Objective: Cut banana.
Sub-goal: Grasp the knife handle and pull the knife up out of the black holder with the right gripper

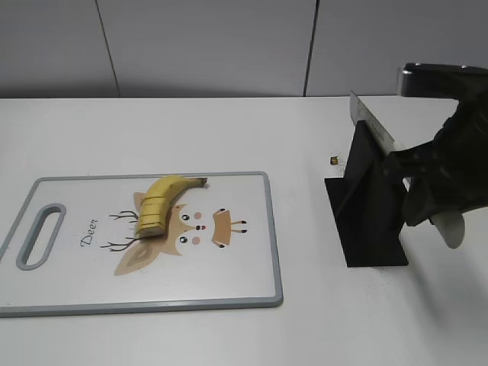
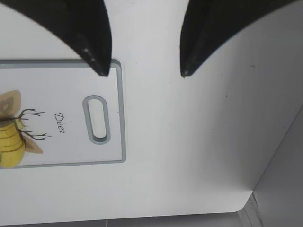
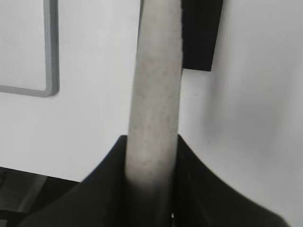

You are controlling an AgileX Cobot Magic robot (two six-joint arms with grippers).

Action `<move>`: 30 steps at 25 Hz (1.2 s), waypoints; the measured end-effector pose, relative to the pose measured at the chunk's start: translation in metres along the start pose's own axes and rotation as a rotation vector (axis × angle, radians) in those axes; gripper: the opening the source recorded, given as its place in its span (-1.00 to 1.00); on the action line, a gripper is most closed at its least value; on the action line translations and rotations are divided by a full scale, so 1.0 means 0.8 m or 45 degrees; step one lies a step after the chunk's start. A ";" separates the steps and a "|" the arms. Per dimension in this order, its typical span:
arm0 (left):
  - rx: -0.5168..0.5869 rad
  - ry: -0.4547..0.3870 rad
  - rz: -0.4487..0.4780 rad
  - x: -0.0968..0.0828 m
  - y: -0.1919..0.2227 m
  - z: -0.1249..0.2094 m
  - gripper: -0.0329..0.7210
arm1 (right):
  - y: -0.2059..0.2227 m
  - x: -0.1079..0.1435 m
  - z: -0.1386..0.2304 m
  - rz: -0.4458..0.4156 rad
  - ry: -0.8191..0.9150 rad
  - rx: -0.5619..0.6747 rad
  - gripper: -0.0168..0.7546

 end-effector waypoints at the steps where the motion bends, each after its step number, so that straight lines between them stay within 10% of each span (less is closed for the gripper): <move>1: 0.000 0.002 0.000 0.000 0.000 0.000 0.31 | -0.006 0.001 0.001 -0.002 -0.002 -0.020 -0.48; 30: 0.084 0.004 -0.021 -0.002 0.012 -0.019 0.30 | -0.174 0.021 0.016 0.029 -0.246 -0.641 -0.54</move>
Point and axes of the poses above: a point on each arm's last joint axis where the gripper is mounted, y pointing out along that axis toward the gripper, x along the wrist's bending axis when the last joint is at zero, z = x × y, the point moved 1 cm from there along y, pointing out along that axis toward the gripper, and after that the axes turned 13 degrees about -y, right-handed, at the moved point
